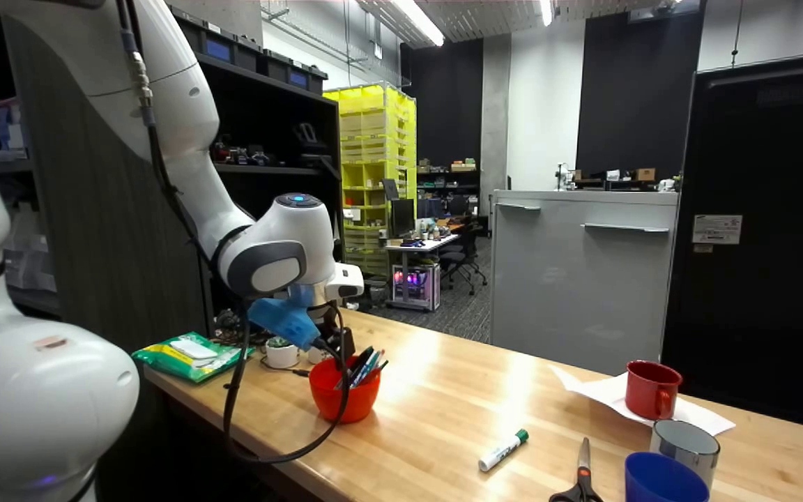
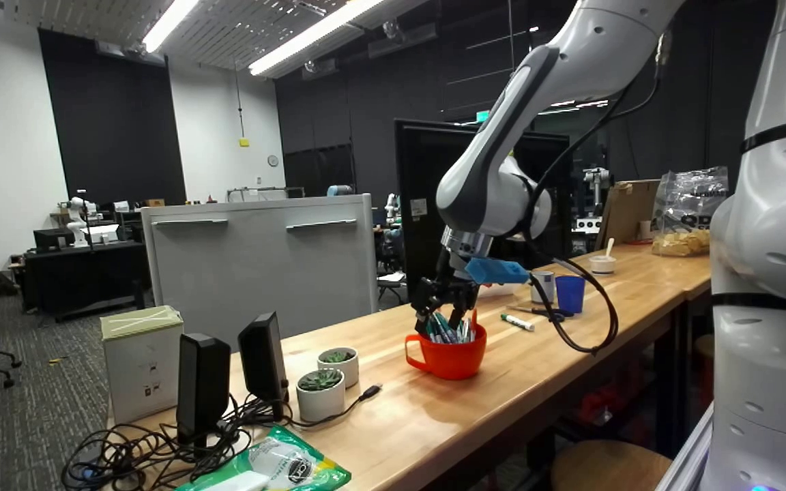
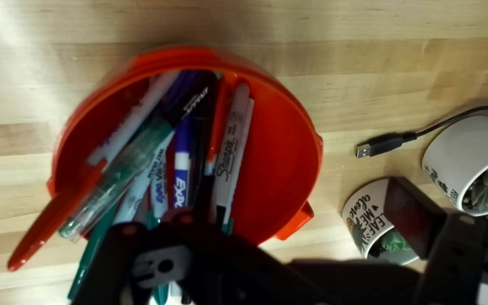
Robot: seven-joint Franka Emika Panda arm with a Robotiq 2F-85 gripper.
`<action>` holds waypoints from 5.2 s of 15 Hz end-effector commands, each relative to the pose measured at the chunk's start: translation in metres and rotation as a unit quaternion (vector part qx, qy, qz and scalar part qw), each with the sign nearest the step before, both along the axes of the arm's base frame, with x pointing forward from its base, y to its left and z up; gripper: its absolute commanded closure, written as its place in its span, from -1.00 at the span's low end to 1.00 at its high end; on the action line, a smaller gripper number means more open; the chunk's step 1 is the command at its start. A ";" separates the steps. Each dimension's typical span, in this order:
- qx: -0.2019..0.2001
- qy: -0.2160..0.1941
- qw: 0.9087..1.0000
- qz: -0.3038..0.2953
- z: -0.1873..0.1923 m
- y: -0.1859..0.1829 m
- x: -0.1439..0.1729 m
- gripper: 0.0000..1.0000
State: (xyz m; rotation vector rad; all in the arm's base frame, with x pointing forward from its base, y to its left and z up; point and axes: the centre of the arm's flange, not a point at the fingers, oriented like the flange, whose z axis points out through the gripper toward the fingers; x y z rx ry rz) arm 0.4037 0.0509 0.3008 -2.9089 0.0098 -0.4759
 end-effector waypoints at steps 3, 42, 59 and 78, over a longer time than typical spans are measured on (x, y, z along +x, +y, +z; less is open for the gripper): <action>0.016 -0.021 1.000 -0.012 -0.008 -0.007 0.005 -1.00; 0.013 -0.058 0.997 -0.043 -0.003 -0.005 0.022 -1.00; 0.014 -0.056 0.997 -0.042 -0.010 -0.007 0.026 -1.00; 0.002 -0.045 0.998 -0.039 -0.015 -0.008 0.036 -1.00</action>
